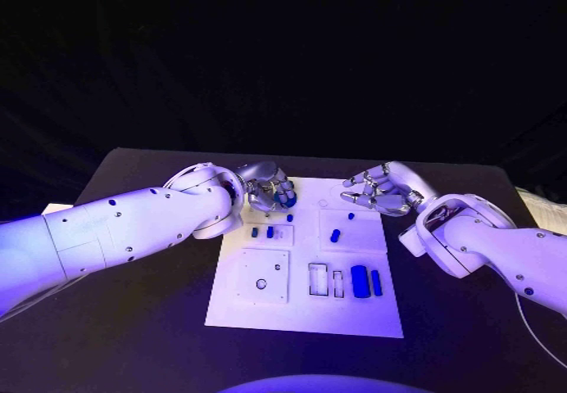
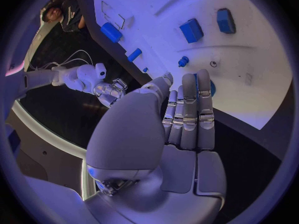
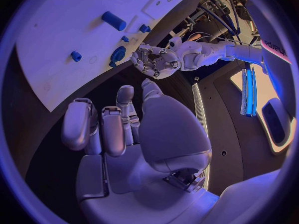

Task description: Assemble the parts on the task board

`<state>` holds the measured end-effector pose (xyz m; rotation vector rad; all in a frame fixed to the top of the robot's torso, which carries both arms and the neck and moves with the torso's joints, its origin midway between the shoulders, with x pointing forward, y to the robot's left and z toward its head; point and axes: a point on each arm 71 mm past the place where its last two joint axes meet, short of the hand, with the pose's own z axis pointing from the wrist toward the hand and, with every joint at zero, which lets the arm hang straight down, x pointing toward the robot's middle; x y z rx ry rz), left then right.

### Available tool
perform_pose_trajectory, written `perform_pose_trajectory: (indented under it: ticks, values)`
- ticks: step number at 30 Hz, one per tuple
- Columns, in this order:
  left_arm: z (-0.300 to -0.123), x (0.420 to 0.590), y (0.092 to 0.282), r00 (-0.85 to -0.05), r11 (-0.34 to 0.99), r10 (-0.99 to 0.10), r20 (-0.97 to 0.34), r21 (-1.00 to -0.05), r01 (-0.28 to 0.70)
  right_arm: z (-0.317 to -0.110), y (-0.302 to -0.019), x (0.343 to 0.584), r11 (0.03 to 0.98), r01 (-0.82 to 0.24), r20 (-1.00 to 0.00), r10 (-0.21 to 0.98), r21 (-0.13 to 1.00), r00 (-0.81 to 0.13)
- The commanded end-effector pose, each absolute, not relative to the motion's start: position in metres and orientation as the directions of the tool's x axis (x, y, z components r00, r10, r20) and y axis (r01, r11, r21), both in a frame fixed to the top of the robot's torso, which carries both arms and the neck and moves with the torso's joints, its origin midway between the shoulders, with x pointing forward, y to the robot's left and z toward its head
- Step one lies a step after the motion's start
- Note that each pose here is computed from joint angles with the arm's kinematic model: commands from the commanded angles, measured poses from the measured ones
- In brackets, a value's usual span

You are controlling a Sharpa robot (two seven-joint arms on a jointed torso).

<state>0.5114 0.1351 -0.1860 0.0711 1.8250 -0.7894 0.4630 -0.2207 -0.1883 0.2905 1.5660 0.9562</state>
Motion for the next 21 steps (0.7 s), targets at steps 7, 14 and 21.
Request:
perform_pose_trajectory:
  ticks: [7, 14, 21]
  values:
    - [-0.197, 0.508, 0.117, -0.281, 0.763, -0.059, -0.958, -0.225, 0.605, -0.189, -0.218, 0.463, 0.623, -0.330, -0.703, 0.662, 0.709, -0.260]
    - [-0.202, 0.511, 0.114, -0.272, 0.788, -0.012, -0.962, -0.176, 0.590, -0.189, -0.217, 0.463, 0.622, -0.331, -0.702, 0.662, 0.710, -0.262]
    - [-0.203, 0.512, 0.112, -0.275, 0.796, 0.009, -0.961, -0.160, 0.583, -0.189, -0.217, 0.463, 0.621, -0.331, -0.702, 0.662, 0.710, -0.263]
